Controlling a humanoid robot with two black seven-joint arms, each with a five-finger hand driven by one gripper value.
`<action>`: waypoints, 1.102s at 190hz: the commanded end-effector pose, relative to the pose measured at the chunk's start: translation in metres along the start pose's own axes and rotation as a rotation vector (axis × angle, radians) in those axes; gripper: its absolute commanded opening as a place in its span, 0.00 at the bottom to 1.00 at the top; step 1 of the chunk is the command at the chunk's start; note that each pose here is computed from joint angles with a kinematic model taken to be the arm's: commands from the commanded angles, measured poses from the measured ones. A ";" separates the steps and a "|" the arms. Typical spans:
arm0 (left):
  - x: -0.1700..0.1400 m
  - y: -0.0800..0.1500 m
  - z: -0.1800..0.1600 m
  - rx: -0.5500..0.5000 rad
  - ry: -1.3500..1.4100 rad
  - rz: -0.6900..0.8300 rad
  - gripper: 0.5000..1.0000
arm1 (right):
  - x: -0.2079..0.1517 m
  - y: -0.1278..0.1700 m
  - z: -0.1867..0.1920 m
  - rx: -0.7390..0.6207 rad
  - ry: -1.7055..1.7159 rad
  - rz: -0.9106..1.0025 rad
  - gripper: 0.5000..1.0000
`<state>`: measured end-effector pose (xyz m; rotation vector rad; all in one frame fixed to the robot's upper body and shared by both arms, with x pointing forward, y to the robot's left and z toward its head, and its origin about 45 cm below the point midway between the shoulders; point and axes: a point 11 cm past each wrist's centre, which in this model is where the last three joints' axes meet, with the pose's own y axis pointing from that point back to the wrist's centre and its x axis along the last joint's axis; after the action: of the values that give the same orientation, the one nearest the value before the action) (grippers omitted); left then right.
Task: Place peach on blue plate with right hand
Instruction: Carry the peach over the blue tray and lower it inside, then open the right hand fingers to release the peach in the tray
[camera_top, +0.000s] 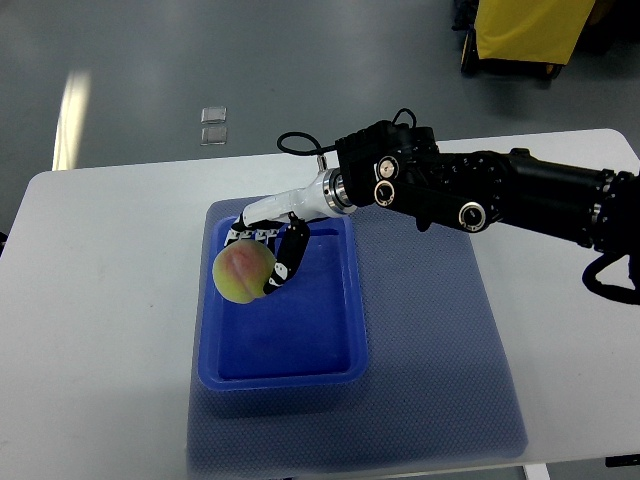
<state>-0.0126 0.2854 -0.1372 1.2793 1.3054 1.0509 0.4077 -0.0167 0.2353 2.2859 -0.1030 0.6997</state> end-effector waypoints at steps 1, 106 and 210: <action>0.000 0.000 0.000 0.000 -0.001 0.000 1.00 | -0.011 -0.006 0.013 -0.020 -0.020 -0.009 0.41; 0.000 0.000 0.000 0.000 0.000 0.000 1.00 | -0.019 -0.007 0.039 -0.068 -0.051 -0.003 0.72; 0.000 0.000 0.000 0.000 0.000 0.000 1.00 | 0.054 0.046 0.016 0.023 -0.098 0.154 0.86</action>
<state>-0.0126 0.2854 -0.1373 1.2791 1.3055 1.0513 0.4311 -0.0378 0.2443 2.2825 -0.2153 0.6781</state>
